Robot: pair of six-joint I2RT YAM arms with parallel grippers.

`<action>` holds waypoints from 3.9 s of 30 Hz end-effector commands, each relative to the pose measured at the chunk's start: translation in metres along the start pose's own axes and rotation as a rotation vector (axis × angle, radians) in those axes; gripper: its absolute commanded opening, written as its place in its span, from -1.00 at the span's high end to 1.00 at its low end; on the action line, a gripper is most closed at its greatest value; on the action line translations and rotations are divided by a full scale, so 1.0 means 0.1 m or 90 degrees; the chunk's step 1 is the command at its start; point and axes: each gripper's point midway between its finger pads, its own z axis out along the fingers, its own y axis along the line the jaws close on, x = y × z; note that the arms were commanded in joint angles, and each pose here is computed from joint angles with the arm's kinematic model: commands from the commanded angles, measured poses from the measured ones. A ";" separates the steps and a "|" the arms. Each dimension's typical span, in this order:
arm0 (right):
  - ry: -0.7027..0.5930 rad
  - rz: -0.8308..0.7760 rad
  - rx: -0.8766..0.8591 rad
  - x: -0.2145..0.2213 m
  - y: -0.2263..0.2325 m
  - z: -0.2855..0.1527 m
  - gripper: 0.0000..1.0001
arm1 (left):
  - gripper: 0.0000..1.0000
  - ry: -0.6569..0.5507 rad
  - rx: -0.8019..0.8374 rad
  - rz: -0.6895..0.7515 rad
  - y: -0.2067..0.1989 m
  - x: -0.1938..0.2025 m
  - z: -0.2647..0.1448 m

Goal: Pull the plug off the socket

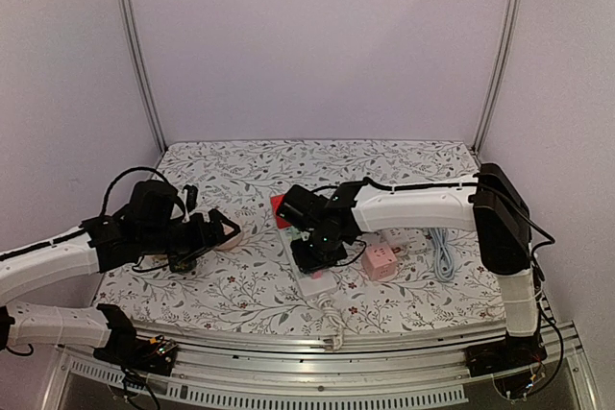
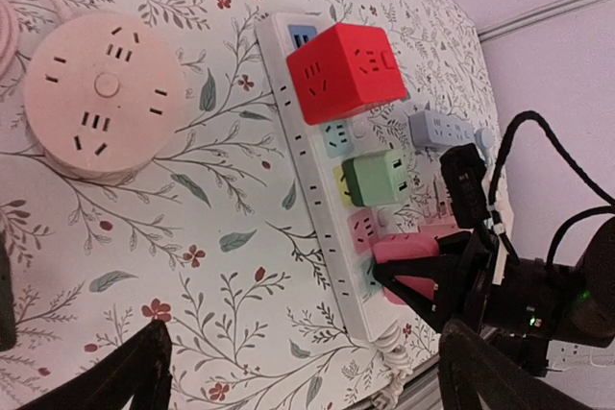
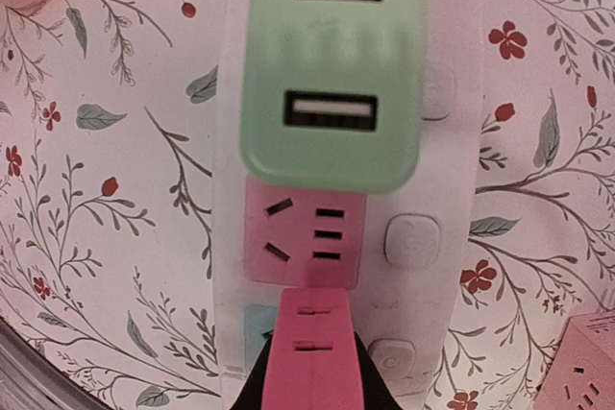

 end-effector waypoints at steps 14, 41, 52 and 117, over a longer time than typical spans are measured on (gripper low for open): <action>-0.080 0.090 -0.319 -0.49 0.76 -0.61 1.00 | -0.85 0.009 0.057 -0.075 -0.08 0.11 0.17; -0.099 0.146 -0.360 -0.59 0.81 -0.78 1.00 | -0.37 0.089 0.094 -0.157 -0.17 0.66 0.62; -0.098 0.157 -0.335 -0.53 0.71 -0.71 1.00 | -0.30 0.078 0.092 -0.175 -0.06 0.69 0.60; 0.014 0.183 -0.020 -0.31 -1.62 0.29 0.32 | -0.53 0.030 0.039 -0.132 0.26 -0.03 -0.01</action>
